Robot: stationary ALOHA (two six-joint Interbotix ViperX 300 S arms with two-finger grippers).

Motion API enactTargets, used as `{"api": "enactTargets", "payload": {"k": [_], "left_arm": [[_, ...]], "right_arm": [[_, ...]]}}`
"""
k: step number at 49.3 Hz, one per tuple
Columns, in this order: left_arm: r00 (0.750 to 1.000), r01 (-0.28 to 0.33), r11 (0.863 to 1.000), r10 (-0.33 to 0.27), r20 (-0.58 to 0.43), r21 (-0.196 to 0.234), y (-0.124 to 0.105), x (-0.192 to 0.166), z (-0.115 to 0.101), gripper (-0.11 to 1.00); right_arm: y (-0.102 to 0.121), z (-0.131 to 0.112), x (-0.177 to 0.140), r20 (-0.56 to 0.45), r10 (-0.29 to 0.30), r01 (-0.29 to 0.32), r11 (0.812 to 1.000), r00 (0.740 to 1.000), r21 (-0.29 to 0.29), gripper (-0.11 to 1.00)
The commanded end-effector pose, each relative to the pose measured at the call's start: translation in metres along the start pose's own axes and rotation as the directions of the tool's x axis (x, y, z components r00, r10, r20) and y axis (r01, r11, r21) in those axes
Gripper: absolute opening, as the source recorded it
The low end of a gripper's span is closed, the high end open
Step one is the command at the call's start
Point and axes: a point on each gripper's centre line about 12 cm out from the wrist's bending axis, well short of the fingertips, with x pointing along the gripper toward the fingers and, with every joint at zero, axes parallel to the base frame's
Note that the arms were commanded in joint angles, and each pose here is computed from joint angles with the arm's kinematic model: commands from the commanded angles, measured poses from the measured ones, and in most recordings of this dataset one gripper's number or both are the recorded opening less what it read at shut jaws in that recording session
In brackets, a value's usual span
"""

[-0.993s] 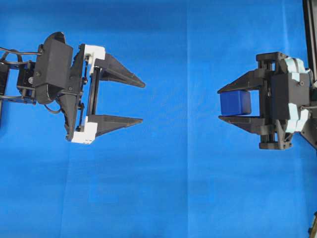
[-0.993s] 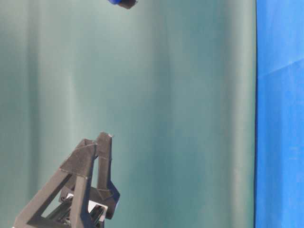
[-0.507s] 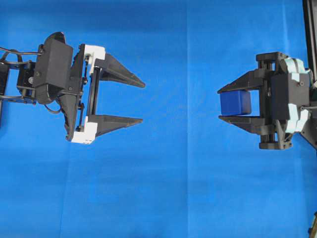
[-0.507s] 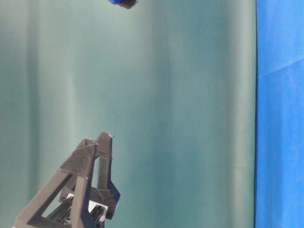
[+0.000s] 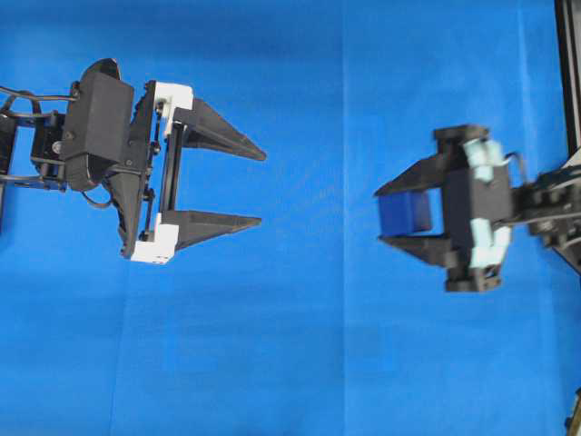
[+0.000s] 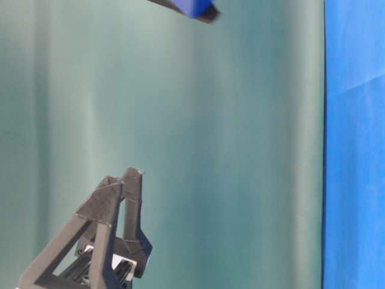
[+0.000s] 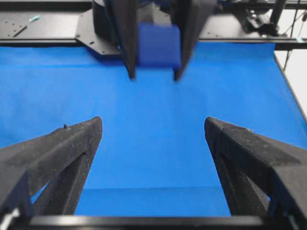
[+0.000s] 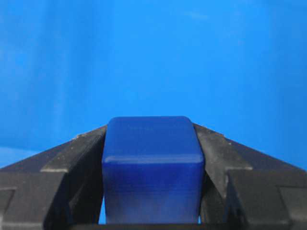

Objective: Handover the blue block to the right arm after grasping it with the left arm, then place it in the designated position.
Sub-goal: 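Rotate and lower the right gripper with the cube toward table center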

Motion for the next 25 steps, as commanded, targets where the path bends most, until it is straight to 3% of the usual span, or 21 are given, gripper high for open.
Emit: {"api": "enactTargets", "payload": {"k": [1,13,25], "left_arm": [[0.999,0.000,1.000,0.000,0.034,0.000,0.000,-0.004,0.010,0.91],[0.999,-0.002,1.000,0.002,0.038,0.000,0.001,-0.003,0.012,0.91],[0.999,-0.002,1.000,0.002,0.037,-0.002,0.001,-0.003,0.011,0.91]], "right_arm": [[0.006,0.002,0.008,0.019,0.034,-0.034,0.999,0.999,0.010,0.41],[0.018,-0.012,0.049,-0.004,0.099,-0.099,0.994,0.995,0.054,0.41],[0.016,-0.029,0.096,-0.026,0.137,-0.134,0.987,0.990,0.084,0.41]]}}
